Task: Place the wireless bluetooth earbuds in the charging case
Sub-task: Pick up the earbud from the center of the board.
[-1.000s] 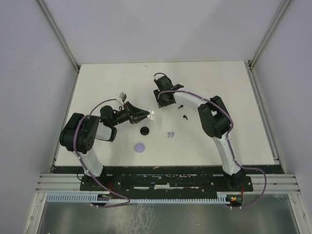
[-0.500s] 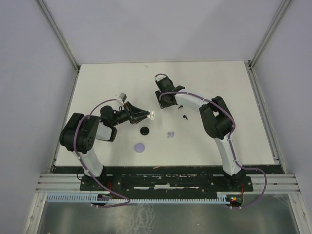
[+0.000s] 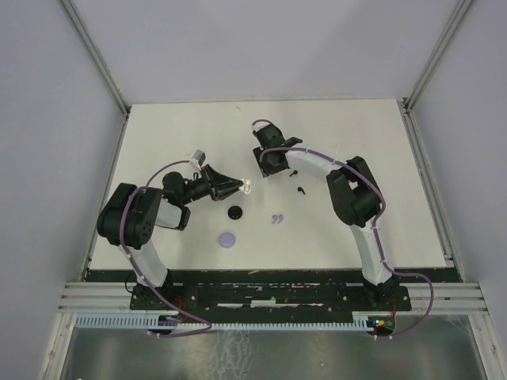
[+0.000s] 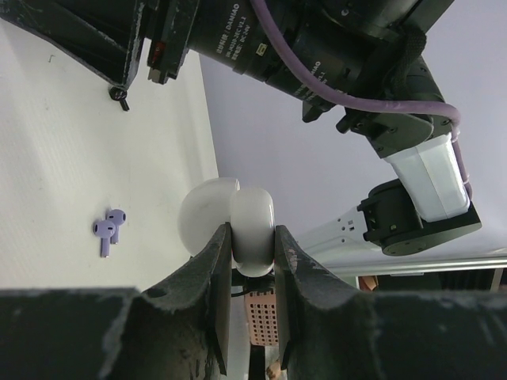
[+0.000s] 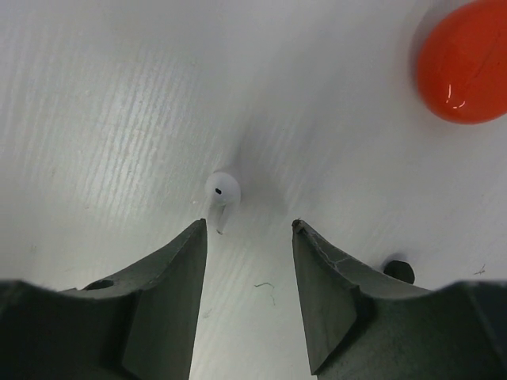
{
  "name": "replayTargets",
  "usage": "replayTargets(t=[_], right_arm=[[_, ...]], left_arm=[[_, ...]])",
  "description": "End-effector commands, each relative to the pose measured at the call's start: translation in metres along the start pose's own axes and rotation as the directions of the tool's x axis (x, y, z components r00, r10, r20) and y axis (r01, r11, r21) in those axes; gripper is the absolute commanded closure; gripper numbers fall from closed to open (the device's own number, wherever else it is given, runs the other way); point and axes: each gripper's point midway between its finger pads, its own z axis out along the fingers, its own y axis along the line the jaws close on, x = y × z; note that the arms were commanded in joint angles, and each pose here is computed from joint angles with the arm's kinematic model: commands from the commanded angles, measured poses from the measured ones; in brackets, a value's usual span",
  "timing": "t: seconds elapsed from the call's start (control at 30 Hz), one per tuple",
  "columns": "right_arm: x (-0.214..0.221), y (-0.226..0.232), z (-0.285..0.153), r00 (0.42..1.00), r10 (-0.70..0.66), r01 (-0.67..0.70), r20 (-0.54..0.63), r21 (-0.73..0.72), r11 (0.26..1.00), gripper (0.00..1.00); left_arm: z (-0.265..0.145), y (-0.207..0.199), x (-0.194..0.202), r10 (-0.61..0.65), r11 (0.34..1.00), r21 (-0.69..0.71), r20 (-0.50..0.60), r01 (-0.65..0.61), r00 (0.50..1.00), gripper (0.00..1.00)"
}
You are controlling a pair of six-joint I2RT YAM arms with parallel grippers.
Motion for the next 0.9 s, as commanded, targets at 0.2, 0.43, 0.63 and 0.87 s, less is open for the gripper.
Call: replayTargets(t=[0.2, 0.43, 0.63, 0.87], right_arm=[[-0.038, 0.017, -0.009, 0.999, 0.025, -0.021, 0.047, -0.079, 0.997, 0.45], [-0.037, 0.02, -0.003, 0.998, 0.056, -0.053, 0.03, -0.08, 0.995, 0.46], [-0.034, 0.02, 0.002, 0.998, 0.069, -0.068, 0.01, -0.071, 0.995, 0.47], [-0.03, 0.02, 0.007, 0.997, 0.074, -0.074, -0.008, -0.065, 0.995, 0.49]], left_arm=[[-0.002, -0.01, 0.0, 0.029, 0.998, 0.048, -0.011, -0.028, 1.0, 0.97], [-0.003, -0.015, 0.001, 0.027, 0.998, 0.064, -0.01, -0.026, 1.0, 0.97], [-0.004, -0.019, 0.002, 0.025, 0.996, 0.08, -0.012, -0.024, 1.0, 0.97], [-0.004, -0.02, 0.002, 0.021, 0.996, 0.086, -0.013, -0.02, 1.0, 0.97]])
